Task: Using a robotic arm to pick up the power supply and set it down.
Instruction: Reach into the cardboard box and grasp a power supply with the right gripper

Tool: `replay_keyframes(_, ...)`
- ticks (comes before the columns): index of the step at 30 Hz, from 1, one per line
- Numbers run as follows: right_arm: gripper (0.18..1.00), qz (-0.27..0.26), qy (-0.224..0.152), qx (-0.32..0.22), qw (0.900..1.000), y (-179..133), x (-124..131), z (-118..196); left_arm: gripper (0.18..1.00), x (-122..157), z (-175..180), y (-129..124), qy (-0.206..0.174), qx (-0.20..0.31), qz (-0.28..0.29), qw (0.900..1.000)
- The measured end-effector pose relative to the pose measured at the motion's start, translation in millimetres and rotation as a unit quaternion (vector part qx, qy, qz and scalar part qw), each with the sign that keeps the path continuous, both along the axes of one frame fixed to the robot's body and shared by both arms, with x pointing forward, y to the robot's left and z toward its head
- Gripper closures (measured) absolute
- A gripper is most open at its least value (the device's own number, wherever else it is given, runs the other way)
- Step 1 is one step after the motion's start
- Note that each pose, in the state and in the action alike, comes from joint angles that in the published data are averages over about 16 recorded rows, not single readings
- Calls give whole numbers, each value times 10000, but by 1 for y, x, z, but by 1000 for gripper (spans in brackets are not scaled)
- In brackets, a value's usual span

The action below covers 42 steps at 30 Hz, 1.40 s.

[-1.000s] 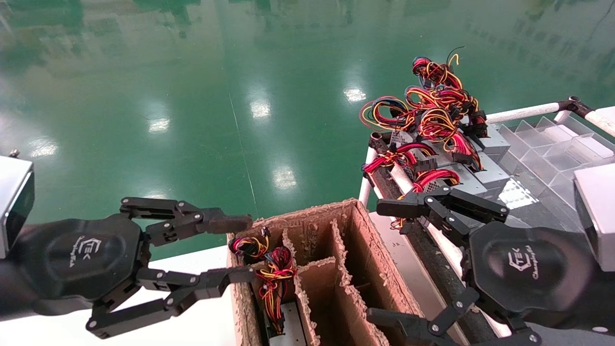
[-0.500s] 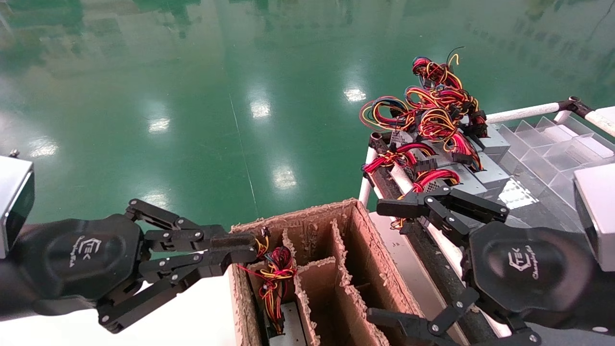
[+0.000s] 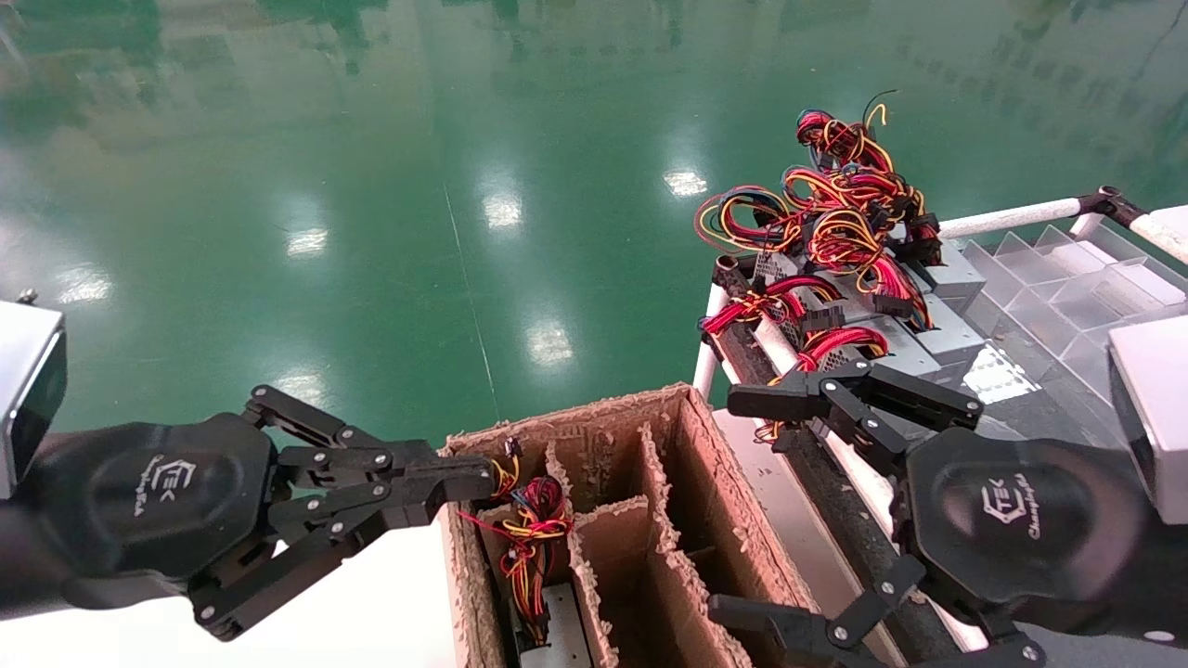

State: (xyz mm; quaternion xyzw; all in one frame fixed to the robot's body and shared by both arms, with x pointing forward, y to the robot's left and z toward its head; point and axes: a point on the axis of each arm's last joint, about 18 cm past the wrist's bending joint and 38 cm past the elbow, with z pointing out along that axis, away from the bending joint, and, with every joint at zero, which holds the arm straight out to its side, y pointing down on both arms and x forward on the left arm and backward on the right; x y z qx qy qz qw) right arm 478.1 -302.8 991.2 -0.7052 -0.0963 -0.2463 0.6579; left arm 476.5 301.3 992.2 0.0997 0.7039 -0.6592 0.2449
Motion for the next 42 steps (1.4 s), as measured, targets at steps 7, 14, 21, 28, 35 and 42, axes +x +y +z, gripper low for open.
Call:
replay_keyframes(7, 178, -327, 17, 57, 9994, -3, 14, 0, 948, 0, 0, 0, 0, 0, 0, 10000)
replay_keyframes(14, 178, -740, 31, 140, 9972, -8, 30, 1, 863, 0, 0, 0, 1, -1, 1, 10000)
replay_keyframes(21, 178, -990, 199, 196, 9947, 4, 55, -7, 733, 0, 0, 0, 1, -2, 2, 10000)
replay_keyframes(28, 178, -1062, 476, 23, 9932, 40, 89, -28, 574, 0, 0, 0, 1, -2, 2, 10000)
replay_keyframes(35, 178, -1009, 712, -313, 9918, 81, 116, -48, 416, 0, 0, 0, 1, -2, 2, 10000)
replay_keyframes(42, 178, -937, 795, -616, 9905, 113, 135, -66, 297, 0, 0, 0, 1, -2, 2, 10000)
